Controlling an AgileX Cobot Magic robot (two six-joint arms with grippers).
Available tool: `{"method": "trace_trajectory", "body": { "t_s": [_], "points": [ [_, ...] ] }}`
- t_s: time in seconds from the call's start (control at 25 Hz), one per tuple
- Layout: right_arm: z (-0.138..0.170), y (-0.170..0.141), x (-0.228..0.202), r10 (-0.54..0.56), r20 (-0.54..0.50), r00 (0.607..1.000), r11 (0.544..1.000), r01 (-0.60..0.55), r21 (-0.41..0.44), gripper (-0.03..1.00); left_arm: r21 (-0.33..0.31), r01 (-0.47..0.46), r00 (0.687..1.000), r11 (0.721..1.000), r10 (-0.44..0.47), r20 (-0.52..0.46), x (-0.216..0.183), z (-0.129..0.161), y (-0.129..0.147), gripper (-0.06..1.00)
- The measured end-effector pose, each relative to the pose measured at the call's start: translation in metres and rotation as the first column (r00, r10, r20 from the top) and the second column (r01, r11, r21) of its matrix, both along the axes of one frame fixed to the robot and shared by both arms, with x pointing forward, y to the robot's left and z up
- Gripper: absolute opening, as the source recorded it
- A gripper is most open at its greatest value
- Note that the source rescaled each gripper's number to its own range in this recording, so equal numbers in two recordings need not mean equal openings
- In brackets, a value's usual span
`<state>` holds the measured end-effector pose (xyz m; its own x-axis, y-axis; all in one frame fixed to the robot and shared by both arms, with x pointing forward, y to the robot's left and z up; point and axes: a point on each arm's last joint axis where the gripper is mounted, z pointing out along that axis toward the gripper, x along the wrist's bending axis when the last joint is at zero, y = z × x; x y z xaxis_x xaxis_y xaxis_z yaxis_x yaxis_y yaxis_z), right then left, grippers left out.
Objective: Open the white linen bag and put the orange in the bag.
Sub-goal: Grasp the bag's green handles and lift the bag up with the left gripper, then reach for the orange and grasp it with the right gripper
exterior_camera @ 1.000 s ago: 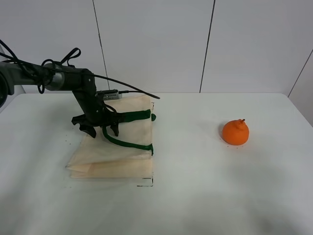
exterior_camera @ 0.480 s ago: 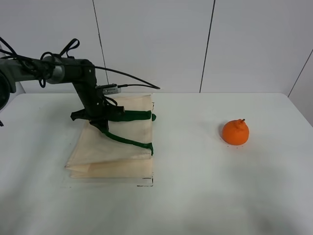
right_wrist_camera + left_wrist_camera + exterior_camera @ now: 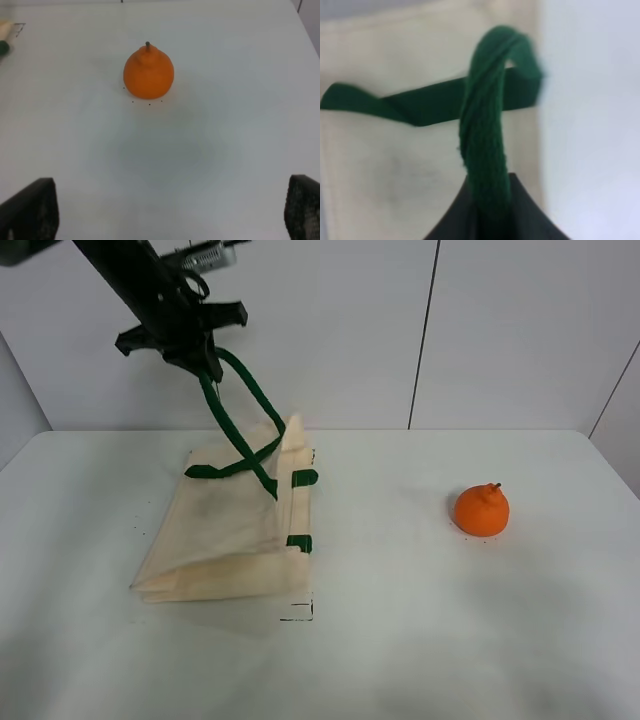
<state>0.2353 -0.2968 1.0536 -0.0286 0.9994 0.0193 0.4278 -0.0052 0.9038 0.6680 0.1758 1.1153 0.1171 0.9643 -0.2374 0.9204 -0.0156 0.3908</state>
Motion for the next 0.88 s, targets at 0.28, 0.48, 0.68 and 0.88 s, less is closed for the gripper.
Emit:
{"method": "trace_trajectory", "body": {
  "t_s": [0.28,0.48,0.68,0.88],
  "points": [
    [0.0,0.0,0.0,0.0,0.0,1.0,1.0,0.0,0.0,1.0,-0.06,0.035,0.99,0.998,-0.027,0.136,-0.031,0.06,0.004,0.0],
    [0.0,0.0,0.001,0.0,-0.004,1.0,1.0,0.0,0.0,1.0,-0.07,0.038,0.984,0.997,-0.026,0.174,-0.042,0.076,0.007,0.0],
    [0.014,0.001,0.039,-0.001,-0.136,0.991,1.0,0.001,-0.002,1.0,-0.074,0.04,0.984,0.996,-0.026,0.178,-0.043,0.078,0.007,0.0],
    [0.033,0.003,0.124,0.02,-0.362,0.932,0.999,-0.029,-0.02,1.0,-0.073,0.041,0.984,0.996,-0.027,0.178,-0.043,0.078,0.007,0.0]
  ]
}}
